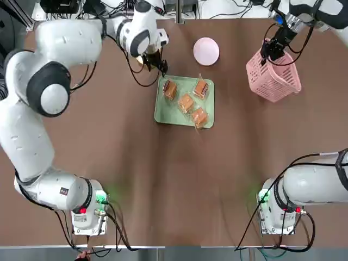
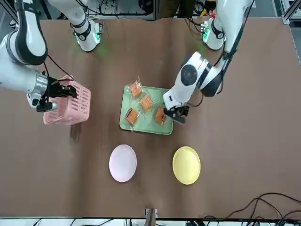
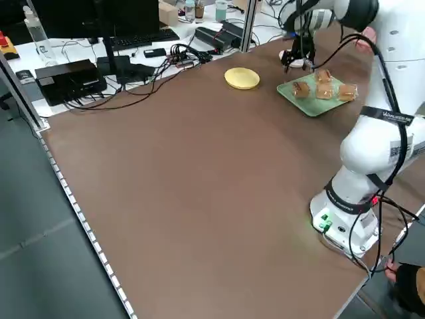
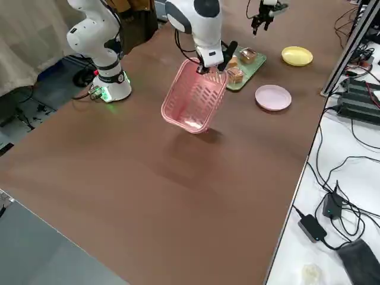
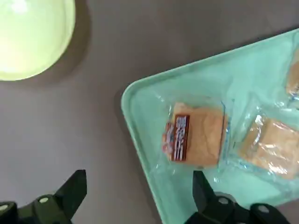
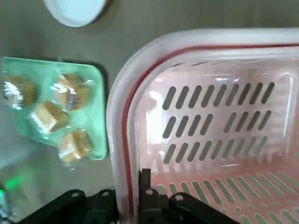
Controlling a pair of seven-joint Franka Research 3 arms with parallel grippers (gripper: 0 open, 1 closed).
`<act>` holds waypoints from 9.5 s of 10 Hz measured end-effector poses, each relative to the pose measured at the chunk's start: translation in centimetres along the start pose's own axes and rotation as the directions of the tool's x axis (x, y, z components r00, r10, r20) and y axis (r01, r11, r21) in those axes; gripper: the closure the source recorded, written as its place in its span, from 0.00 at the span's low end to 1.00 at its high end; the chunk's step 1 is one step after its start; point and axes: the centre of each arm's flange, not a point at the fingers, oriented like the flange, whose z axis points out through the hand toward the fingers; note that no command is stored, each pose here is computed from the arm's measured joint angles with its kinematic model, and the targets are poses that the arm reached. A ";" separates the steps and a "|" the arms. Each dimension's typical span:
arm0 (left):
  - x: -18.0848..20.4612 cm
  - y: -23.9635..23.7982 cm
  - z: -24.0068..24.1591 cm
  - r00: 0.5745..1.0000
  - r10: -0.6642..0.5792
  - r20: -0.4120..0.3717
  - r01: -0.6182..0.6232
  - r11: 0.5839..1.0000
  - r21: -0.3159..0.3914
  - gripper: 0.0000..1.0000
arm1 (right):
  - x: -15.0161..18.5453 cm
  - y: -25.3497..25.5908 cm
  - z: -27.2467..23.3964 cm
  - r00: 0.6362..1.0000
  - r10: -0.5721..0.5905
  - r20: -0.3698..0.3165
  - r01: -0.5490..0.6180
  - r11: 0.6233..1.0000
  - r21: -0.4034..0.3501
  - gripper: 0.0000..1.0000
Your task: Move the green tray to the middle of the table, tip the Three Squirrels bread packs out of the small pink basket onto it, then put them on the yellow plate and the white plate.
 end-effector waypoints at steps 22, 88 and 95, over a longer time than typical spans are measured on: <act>3.3 0.7 9.6 0.984 -0.176 -0.018 0.177 0.981 0.079 0.28 | -0.3 -3.9 -8.1 0.990 0.024 -0.140 -0.053 0.976 -0.211 0.02; -7.5 12.0 10.6 0.822 -0.470 0.322 0.358 0.865 0.351 0.44 | -0.8 -6.4 -21.6 0.995 0.045 -0.088 -0.071 0.942 -0.329 0.03; -6.9 9.8 10.9 0.812 -0.497 0.305 0.397 0.854 0.336 0.20 | -0.8 -6.4 -21.6 0.995 0.045 -0.088 -0.072 0.942 -0.329 0.03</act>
